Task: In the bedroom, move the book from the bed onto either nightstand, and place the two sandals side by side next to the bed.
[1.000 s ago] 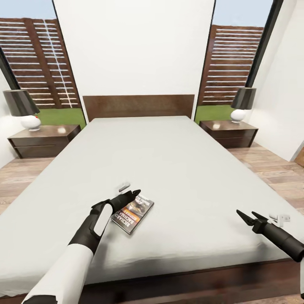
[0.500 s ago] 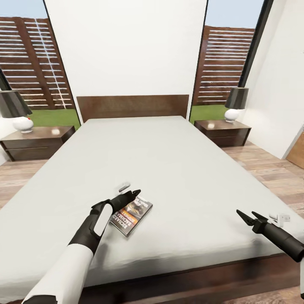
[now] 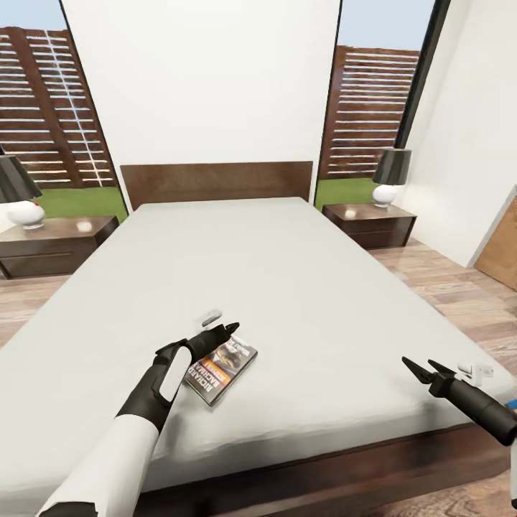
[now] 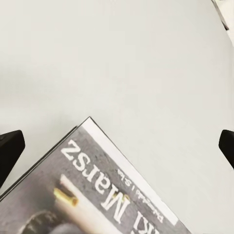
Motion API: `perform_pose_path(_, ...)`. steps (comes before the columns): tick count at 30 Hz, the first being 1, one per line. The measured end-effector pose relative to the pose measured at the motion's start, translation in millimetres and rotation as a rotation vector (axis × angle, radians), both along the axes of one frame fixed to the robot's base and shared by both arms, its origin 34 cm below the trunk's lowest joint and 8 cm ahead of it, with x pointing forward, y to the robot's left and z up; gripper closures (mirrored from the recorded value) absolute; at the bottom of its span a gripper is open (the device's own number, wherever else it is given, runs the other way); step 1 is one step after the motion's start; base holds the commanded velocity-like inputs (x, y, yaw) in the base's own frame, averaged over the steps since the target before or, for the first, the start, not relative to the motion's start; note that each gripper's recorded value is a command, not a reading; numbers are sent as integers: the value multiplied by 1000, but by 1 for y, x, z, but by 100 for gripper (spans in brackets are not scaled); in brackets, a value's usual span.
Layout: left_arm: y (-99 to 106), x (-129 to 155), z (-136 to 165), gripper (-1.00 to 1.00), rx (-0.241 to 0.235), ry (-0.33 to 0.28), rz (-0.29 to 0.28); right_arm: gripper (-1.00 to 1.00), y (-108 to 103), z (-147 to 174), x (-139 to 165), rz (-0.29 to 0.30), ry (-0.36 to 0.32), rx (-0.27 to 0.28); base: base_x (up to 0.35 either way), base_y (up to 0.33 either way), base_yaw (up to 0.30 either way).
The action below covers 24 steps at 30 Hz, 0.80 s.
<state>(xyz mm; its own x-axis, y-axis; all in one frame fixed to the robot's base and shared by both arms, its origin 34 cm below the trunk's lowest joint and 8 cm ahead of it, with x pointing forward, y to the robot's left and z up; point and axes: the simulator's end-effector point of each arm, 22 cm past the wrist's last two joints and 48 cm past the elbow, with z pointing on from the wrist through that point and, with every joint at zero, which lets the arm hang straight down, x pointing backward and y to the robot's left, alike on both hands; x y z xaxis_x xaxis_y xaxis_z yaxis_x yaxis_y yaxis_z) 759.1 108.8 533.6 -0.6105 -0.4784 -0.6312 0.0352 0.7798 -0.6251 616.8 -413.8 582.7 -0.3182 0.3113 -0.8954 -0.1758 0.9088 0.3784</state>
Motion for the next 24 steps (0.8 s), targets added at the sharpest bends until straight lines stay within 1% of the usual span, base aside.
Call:
perform_pose_path(18,0,0,0,-100,0,0,0,-100,0,0,0,0,0,0,0,0,-3)
perform_pose_path(24,0,0,0,-100,0,0,0,-100,0,0,0,0,1,0,-166,0,0)
